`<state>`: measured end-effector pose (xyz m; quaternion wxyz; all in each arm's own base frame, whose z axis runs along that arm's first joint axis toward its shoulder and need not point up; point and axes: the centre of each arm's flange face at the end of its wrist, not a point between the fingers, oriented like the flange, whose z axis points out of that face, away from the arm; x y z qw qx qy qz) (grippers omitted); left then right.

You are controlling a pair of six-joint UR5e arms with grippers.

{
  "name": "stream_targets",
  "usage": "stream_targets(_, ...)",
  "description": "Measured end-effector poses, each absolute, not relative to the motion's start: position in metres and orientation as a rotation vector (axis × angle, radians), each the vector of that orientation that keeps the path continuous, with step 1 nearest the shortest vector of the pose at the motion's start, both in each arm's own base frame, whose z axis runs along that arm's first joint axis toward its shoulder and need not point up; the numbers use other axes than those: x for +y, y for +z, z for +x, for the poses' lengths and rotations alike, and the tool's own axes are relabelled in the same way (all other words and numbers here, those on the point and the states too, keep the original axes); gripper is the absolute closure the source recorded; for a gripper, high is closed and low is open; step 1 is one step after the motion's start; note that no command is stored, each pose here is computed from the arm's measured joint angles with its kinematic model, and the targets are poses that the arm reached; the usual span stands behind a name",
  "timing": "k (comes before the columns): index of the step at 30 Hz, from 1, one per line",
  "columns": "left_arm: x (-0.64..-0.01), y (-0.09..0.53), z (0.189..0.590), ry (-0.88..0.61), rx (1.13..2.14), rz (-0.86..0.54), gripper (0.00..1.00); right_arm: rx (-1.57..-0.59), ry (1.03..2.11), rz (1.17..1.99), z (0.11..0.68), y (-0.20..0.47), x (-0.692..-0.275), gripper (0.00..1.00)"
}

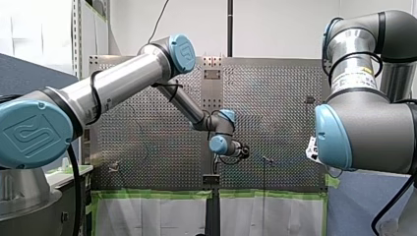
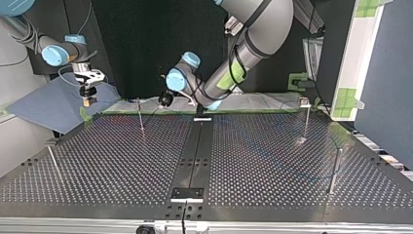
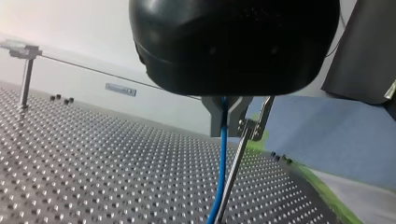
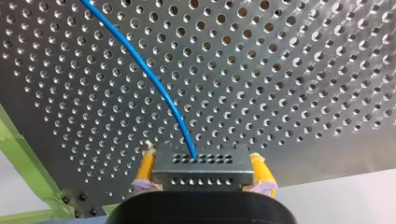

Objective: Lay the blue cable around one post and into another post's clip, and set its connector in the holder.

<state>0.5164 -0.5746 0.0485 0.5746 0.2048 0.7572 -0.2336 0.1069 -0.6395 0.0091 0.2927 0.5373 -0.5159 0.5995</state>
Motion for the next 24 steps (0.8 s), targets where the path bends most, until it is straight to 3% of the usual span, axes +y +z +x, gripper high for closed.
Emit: stream_targets(24, -0.562, 0.042, 0.529, -0.538, 1.783, 0.441, 1.00, -1.361, 1.645, 1.413, 0.118, 0.011, -0.641, 0.98)
